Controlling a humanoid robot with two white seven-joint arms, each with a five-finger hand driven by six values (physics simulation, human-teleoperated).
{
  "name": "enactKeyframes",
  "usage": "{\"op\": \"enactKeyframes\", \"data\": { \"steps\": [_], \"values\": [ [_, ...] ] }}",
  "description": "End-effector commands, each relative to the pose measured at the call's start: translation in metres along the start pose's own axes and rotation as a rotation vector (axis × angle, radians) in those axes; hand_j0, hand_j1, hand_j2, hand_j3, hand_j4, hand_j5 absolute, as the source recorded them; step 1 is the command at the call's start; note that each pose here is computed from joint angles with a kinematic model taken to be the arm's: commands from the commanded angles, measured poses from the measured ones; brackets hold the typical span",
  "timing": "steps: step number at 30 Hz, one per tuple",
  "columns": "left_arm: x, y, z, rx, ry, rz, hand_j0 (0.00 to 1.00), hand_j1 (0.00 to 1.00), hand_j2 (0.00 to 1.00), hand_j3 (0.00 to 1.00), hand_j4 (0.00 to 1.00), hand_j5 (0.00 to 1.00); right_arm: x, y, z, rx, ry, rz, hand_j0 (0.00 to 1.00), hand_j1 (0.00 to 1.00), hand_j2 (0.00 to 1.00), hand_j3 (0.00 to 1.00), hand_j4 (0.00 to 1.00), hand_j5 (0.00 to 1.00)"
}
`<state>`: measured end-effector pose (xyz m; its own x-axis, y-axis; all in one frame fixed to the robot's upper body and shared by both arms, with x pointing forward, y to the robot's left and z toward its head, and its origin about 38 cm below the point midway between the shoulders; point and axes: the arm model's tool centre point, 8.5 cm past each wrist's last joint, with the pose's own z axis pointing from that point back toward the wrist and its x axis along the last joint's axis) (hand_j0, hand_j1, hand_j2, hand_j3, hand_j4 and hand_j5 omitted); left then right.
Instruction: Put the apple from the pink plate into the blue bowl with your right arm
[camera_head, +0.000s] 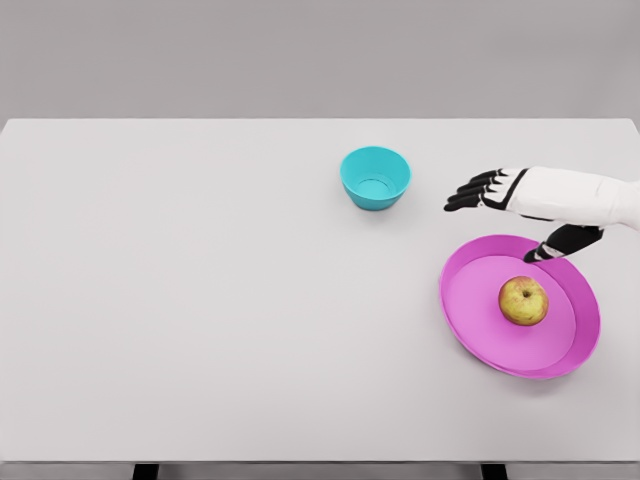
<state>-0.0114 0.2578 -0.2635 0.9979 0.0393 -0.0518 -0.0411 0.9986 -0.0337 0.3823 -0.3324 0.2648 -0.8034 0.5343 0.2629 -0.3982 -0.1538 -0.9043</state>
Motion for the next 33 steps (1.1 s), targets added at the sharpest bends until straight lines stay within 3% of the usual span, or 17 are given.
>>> {"op": "enactKeyframes", "data": {
  "steps": [1, 5, 10, 14, 18, 23, 28, 33],
  "values": [
    [0.0, 0.0, 0.0, 0.0, 0.0, 0.0, 1.0, 1.0, 1.0, 1.0, 1.0, 1.0, -0.001, 0.0, 0.004, 0.006, 0.009, -0.005, 1.0, 1.0, 1.0, 1.0, 1.0, 1.0],
    [0.0, 0.0, 0.0, 0.0, 0.0, 0.0, 1.0, 1.0, 1.0, 1.0, 1.0, 1.0, -0.015, 0.001, 0.025, 0.013, 0.079, -0.022, 1.0, 1.0, 1.0, 1.0, 1.0, 1.0],
    [0.0, 0.0, 0.0, 0.0, 0.0, 0.0, 1.0, 1.0, 1.0, 1.0, 1.0, 1.0, -0.045, 0.01, 0.046, -0.015, 0.187, -0.072, 1.0, 1.0, 1.0, 1.0, 1.0, 1.0],
    [0.0, 0.0, 0.0, 0.0, 0.0, 0.0, 1.0, 1.0, 1.0, 1.0, 1.0, 1.0, -0.049, 0.05, 0.039, 0.081, 0.189, -0.136, 1.0, 1.0, 1.0, 1.0, 1.0, 1.0],
    [0.0, 0.0, 0.0, 0.0, 0.0, 0.0, 1.0, 1.0, 1.0, 1.0, 1.0, 1.0, -0.061, 0.066, 0.05, 0.097, 0.236, -0.178, 1.0, 1.0, 1.0, 1.0, 1.0, 1.0],
    [0.0, 0.0, 0.0, 0.0, 0.0, 0.0, 1.0, 1.0, 1.0, 1.0, 1.0, 1.0, -0.059, 0.081, 0.046, 0.131, 0.227, -0.2, 1.0, 1.0, 1.0, 1.0, 1.0, 1.0],
    [0.0, 0.0, 0.0, 0.0, 0.0, 0.0, 1.0, 1.0, 1.0, 1.0, 1.0, 1.0, -0.055, 0.078, 0.045, 0.128, 0.215, -0.191, 1.0, 1.0, 1.0, 1.0, 1.0, 1.0],
    [0.0, 0.0, 0.0, 0.0, 0.0, 0.0, 1.0, 1.0, 1.0, 1.0, 1.0, 1.0, -0.037, 0.067, 0.05, 0.151, 0.182, -0.146, 1.0, 1.0, 1.0, 1.0, 1.0, 1.0]
  ]
}}
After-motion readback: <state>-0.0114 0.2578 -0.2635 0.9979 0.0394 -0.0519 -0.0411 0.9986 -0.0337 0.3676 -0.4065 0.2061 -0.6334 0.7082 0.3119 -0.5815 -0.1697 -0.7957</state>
